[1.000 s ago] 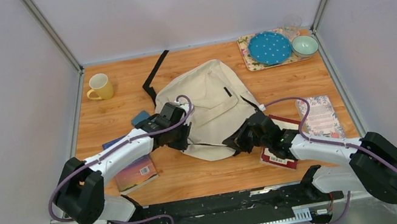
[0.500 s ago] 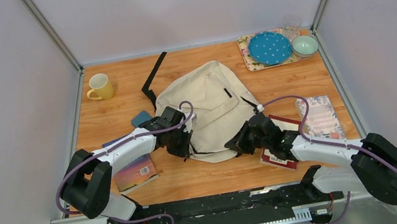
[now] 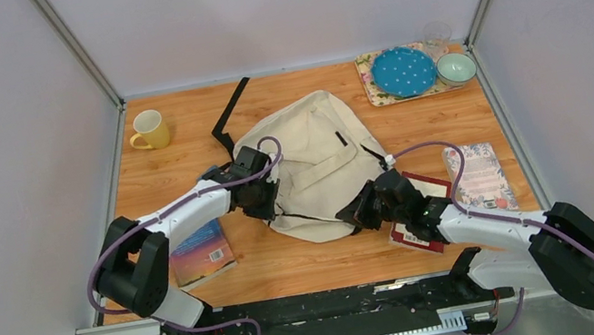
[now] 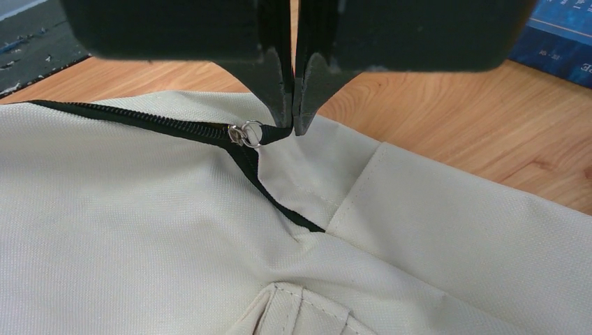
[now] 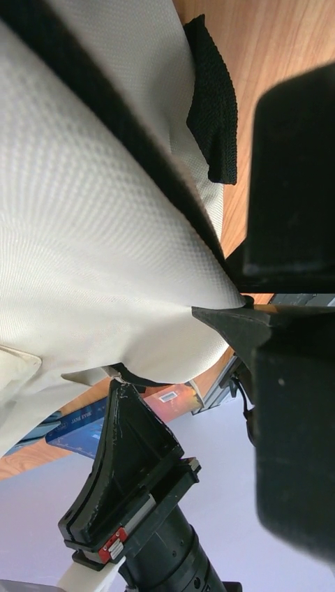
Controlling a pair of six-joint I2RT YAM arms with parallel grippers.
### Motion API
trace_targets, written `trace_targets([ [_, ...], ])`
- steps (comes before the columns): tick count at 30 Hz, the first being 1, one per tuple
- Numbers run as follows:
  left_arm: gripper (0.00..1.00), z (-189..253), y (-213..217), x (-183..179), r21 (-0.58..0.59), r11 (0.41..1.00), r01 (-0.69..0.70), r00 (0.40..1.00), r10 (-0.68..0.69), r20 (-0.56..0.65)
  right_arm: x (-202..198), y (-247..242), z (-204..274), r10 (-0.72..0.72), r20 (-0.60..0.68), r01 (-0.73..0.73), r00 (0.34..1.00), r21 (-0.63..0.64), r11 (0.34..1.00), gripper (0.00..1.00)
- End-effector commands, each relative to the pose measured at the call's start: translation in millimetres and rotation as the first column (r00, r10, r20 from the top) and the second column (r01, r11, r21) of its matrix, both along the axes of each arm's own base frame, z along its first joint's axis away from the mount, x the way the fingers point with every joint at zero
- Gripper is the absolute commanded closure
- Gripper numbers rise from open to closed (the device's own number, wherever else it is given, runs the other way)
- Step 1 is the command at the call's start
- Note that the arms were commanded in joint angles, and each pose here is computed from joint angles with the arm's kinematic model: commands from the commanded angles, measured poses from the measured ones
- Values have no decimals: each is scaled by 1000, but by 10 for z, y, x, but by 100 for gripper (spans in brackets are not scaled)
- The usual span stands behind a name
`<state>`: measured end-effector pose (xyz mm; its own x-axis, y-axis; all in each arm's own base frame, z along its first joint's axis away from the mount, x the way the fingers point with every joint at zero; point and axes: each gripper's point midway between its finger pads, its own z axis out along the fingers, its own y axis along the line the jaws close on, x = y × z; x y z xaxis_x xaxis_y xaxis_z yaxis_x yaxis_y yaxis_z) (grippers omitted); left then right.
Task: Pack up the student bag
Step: Unzip the student bag at the center of the board, then pick up the book from the center of the board.
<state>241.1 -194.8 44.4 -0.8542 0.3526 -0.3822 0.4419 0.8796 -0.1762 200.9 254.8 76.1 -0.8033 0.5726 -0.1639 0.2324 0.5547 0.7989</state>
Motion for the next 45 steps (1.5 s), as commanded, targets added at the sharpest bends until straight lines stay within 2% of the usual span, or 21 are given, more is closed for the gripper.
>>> trace_targets([
  [1, 100, -41, 554, 189, 213, 970, -118, 992, 106, 64, 5, -107, -142, 8, 12, -7, 1000, -76, 997, 100],
  [3, 96, 32, 451, 194, 148, 982, -114, 992, 104, 69, 16, -48, -92, 27, 19, -26, 999, -56, 998, 100],
  [4, 89, 60, 427, 191, 130, 985, -113, 992, 104, 73, 27, -8, -56, 37, 27, -36, 999, -44, 998, 100],
  [6, 72, 162, 384, 184, 90, 990, -113, 990, 105, 94, 46, 67, -16, 60, 28, -59, 998, -32, 998, 100],
  [7, 57, 200, 386, 184, 80, 990, -115, 989, 106, 104, 59, 94, -3, 73, 36, -71, 997, -32, 997, 95],
  [8, 47, 235, 394, 179, 75, 990, -120, 987, 111, 113, 45, 131, -17, 94, 31, -92, 995, -34, 995, 91],
  [9, 40, 322, 405, 183, 60, 990, -127, 983, 117, 138, 64, 210, 70, 113, 51, -112, 992, -26, 993, 86],
  [10, 31, 342, 421, 165, 57, 990, -131, 982, 122, 144, 57, 237, 78, 135, 63, -133, 989, -37, 990, 71],
  [13, 19, 483, 479, 146, 33, 988, -149, 972, 140, 191, 49, 352, 207, 199, 112, -193, 974, -62, 979, 44],
  [17, 19, 661, 608, 136, 4, 980, -197, 946, 189, 264, 68, 259, 371, 208, 178, -175, 962, -188, 966, 26],
  [21, 18, 719, 698, 120, -39, 971, -236, 925, 237, 296, 154, -48, 586, 154, 255, -72, 954, -305, 950, 23],
  [25, 18, 766, 775, 117, -59, 961, -270, 908, 274, 318, 238, -566, 703, 68, 316, 91, 946, -464, 881, 18],
  [27, 18, 757, 854, 119, -69, 948, -312, 894, 317, 315, 245, -652, 877, 72, 361, 115, 930, -472, 874, 17],
  [29, 18, 771, 992, 153, -77, 916, -393, 853, 394, 341, 219, -636, 1021, 84, 392, 107, 916, -441, 891, 16],
  [31, 17, 636, 1158, 176, -100, 872, -479, 802, 481, 354, 223, -450, 1213, 126, 456, 56, 881, -367, 929, 16],
  [34, 17, 536, 1348, 161, -189, 785, -590, 734, 619, 280, 76, -20, 1339, 251, 465, -144, 849, -253, 957, 16],
  [39, 16, 489, 1773, 131, -180, 669, -721, 626, 740, 246, -18, 491, 1060, 434, 340, -355, 835, -269, 895, 16],
  [40, 16, 484, 1938, 123, -166, 627, -761, 581, 773, 254, -31, 611, 1129, 462, 355, -394, 813, -249, 885, 16],
  [43, 16, 496, 2180, 102, -153, 561, -813, 517, 818, 254, -69, 889, 1053, 529, 331, -475, 781, -235, 848, 16],
  [44, 16, 509, 2334, 85, -154, 504, -850, 460, 852, 249, -84, 956, 1013, 550, 324, -497, 770, -237, 835, 16],
  [45, 16, 511, 2400, 59, -149, 475, -867, 434, 868, 242, -93, 1021, 995, 564, 318, -514, 762, -233, 825, 16],
])
